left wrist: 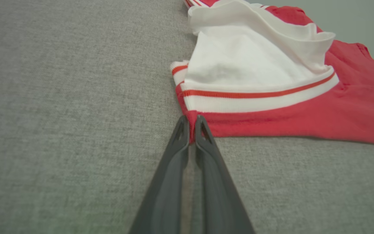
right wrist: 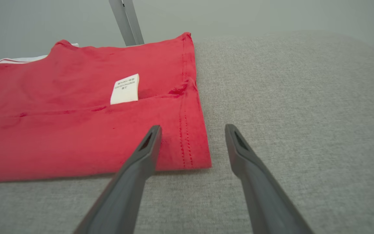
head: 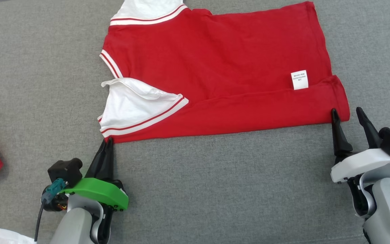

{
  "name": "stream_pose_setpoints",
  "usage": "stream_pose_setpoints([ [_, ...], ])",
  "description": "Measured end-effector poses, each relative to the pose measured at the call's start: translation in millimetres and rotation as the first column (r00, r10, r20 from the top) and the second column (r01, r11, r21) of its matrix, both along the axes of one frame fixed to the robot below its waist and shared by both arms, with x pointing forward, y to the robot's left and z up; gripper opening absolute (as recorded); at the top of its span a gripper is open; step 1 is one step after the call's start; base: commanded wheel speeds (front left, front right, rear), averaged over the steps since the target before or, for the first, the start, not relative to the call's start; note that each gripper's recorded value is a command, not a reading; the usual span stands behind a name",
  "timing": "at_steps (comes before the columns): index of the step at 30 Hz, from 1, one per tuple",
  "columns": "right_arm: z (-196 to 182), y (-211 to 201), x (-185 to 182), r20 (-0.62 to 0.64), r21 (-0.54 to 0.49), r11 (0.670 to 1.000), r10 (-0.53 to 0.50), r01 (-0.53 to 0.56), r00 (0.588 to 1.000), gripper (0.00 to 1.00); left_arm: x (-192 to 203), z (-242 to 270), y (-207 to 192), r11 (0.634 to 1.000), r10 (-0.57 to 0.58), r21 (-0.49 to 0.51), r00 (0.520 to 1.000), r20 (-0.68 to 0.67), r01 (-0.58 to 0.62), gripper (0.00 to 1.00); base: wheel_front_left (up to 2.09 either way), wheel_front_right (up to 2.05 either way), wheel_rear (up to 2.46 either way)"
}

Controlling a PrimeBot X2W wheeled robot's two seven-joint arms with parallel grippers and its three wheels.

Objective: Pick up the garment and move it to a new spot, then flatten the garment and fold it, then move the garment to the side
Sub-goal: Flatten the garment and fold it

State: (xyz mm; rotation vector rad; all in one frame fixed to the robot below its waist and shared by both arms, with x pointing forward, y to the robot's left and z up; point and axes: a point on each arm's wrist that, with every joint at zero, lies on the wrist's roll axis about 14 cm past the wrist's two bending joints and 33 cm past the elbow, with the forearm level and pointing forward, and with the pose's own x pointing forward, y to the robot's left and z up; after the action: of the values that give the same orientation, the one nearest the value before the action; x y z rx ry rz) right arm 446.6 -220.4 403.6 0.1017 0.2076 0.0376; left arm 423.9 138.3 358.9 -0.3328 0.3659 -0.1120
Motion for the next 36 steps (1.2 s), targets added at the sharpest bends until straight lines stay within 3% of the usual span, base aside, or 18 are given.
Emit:
stream_pose_setpoints([
  [8,-30.7,3.5,-2.9,-0.098,0.027,1.000,-0.007,0.010,0.995,0.98,-0.2,10.5,6.4,1.000,0.000,0.009,0.999,0.035,0.000,0.00,0.00,0.00,0.00],
  [9,-30.9,5.4,-1.9,-0.099,0.033,0.999,-0.003,0.007,0.995,0.47,-0.1,12.2,6.7,1.000,0.000,0.010,0.999,0.040,0.000,0.00,0.00,0.00,0.00],
  [10,-30.3,6.3,-1.1,-0.097,0.035,0.999,0.001,0.003,0.995,0.20,0.1,13.9,6.6,1.000,-0.002,0.012,0.999,0.045,0.002,0.00,0.00,0.00,0.00],
  [11,-29.8,7.5,-0.9,-0.097,0.034,0.999,0.008,-0.004,0.995,0.00,0.6,16.6,5.7,1.000,-0.008,0.014,0.998,0.055,0.008,0.00,0.00,0.00,0.00],
  [24,-16.9,5.7,-5.7,-0.074,0.033,0.999,0.041,-0.038,0.996,0.00,-13.0,38.8,8.3,1.000,-0.024,0.020,0.992,0.122,0.022,0.00,0.00,0.00,0.00],
  [36,-7.2,0.2,-27.7,-0.060,0.041,0.998,0.059,-0.057,0.996,0.00,-50.0,42.4,9.2,1.000,-0.025,0.010,0.995,0.093,0.025,0.00,0.00,0.00,0.00],
])
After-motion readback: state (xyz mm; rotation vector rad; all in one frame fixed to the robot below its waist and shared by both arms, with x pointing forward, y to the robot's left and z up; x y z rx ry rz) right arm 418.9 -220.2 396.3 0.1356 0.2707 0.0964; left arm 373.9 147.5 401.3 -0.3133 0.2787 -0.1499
